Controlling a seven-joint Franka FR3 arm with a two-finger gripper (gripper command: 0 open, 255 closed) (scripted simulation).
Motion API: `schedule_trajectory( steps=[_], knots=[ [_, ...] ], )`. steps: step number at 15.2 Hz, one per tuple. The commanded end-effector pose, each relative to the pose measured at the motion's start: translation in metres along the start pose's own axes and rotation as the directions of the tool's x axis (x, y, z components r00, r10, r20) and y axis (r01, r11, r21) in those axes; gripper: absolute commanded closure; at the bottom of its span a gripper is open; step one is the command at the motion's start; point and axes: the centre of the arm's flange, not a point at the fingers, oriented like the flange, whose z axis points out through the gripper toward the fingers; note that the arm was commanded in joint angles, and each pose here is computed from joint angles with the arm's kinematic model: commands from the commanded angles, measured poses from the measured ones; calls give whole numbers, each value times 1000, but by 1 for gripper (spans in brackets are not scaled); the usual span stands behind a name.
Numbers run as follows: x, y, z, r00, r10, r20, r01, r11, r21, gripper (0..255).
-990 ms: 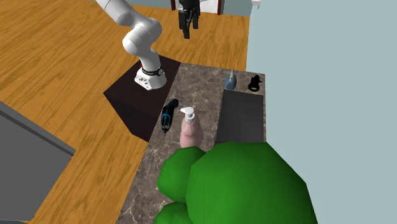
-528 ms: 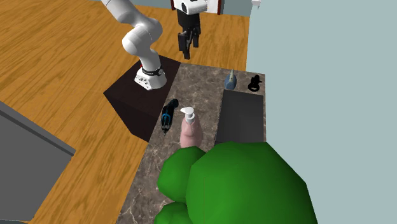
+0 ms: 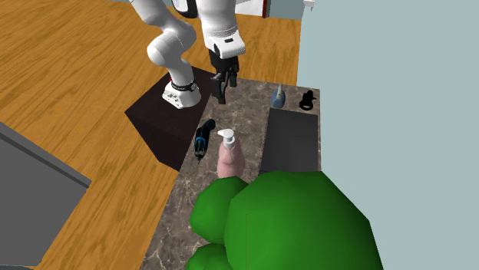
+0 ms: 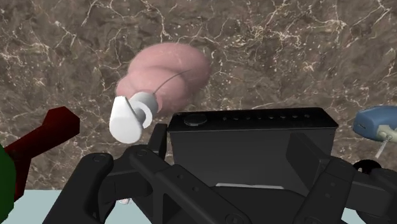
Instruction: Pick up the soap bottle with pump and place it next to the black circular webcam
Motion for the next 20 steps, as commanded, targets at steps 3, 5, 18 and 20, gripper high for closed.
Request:
schedule_trajectory(
  steps=[3,5,18,20],
  knots=[
    [14,44,22,1000,0,-5,0,1000,-3,0],
    [21,66,34,1000,0,-7,0,1000,-3,0],
    [29,94,90,1000,1,-10,-1,1000,-4,0],
    [29,94,90,1000,1,-10,-1,1000,-4,0]
  ],
)
